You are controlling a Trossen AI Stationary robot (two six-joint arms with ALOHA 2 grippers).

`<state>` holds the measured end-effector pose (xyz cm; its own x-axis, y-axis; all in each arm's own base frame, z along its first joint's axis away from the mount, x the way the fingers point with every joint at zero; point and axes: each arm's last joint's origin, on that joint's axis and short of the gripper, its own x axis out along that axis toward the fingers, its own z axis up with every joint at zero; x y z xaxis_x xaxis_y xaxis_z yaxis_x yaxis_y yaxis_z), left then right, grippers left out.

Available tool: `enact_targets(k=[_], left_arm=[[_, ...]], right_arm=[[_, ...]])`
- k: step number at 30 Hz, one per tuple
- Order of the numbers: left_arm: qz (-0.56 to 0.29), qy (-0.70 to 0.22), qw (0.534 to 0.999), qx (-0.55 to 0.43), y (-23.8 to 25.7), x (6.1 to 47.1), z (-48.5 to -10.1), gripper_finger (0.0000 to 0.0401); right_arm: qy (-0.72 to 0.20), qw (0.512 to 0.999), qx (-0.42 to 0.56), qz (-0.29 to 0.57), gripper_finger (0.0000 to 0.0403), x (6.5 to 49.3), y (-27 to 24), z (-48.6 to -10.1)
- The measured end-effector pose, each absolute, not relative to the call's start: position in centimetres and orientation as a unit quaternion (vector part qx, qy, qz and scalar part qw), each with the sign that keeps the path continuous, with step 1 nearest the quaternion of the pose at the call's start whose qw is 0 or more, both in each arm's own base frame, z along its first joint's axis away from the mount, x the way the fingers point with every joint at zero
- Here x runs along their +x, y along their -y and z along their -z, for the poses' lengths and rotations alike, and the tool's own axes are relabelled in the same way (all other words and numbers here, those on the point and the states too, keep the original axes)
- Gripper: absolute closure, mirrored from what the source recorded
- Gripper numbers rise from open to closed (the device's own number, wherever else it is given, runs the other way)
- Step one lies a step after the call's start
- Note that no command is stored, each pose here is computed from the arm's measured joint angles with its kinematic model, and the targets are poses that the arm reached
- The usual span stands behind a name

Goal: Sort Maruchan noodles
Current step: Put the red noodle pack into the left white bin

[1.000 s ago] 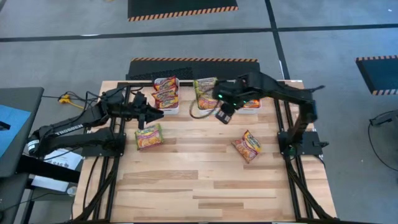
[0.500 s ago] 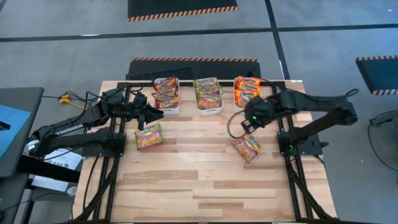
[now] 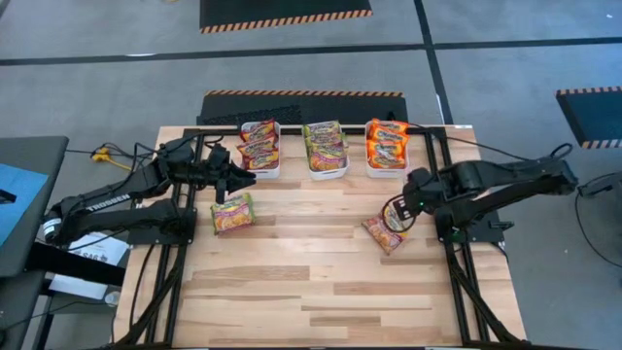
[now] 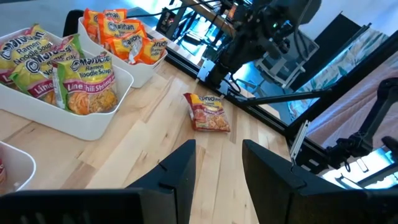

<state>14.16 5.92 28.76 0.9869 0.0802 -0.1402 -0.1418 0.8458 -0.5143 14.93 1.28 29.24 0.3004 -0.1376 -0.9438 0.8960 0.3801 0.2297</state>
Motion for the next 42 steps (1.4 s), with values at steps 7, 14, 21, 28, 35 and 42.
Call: enact_targets(k=[7, 14, 21, 28, 35, 42], left_arm=[[-0.058, -0.057, 0.959, -0.272, -5.9, 14.2, -28.8, 0.0285], [-0.059, -0.056, 0.957, -0.278, -5.9, 14.2, -28.8, 0.0285], [-0.059, -0.056, 0.957, -0.279, -5.9, 14.2, -28.8, 0.0285], [-0.059, -0.056, 0.957, -0.279, -5.9, 14.2, -28.8, 0.0285], [-0.065, -0.054, 0.955, -0.285, -6.0, 14.2, -28.8, 0.0285], [-0.072, -0.052, 0.953, -0.289, -6.0, 14.2, -28.8, 0.0285]], right_arm=[[-0.452, 0.687, 0.441, 0.358, 0.0235, 15.1, -1.4, -25.6], [-0.462, 0.700, 0.439, 0.322, 0.0241, 15.6, -1.6, -23.8], [-0.481, 0.683, 0.436, 0.334, 0.0242, 15.1, -1.5, -21.6], [-0.479, 0.681, 0.440, 0.336, 0.0242, 14.9, -1.5, -19.3], [-0.471, 0.665, 0.454, 0.361, 0.0242, 14.5, -0.8, -17.5], [-0.441, 0.685, 0.485, 0.319, 0.0243, 15.5, -0.4, -16.3]])
